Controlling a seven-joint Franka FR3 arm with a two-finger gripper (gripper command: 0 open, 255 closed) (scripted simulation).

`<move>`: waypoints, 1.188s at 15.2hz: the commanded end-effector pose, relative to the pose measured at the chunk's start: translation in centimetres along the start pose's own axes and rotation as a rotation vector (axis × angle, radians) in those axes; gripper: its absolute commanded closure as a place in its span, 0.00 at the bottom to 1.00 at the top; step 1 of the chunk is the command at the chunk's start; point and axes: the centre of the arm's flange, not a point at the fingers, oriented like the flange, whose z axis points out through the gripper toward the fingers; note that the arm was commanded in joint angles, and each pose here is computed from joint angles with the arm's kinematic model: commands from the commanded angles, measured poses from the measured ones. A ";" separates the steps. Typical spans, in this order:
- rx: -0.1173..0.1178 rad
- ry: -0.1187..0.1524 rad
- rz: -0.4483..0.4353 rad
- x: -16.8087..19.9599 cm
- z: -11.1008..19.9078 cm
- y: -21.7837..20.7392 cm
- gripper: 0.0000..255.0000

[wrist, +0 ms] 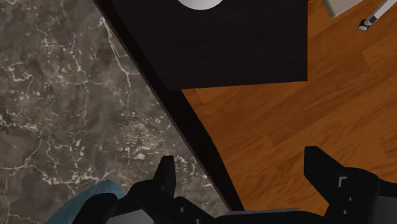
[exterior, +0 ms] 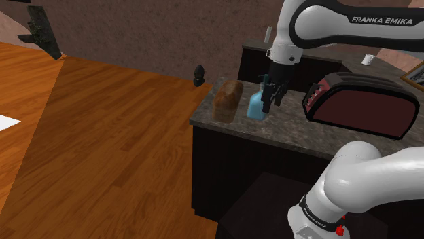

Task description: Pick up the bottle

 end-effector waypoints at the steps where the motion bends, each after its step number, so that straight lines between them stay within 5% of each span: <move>1: 0.000 0.000 0.000 0.0 0.0 0.0 0.00; 16: -0.187 0.380 -0.221 4.1 -3.2 14.1 0.00; 18: -0.194 0.395 -0.230 4.3 -2.9 14.6 0.00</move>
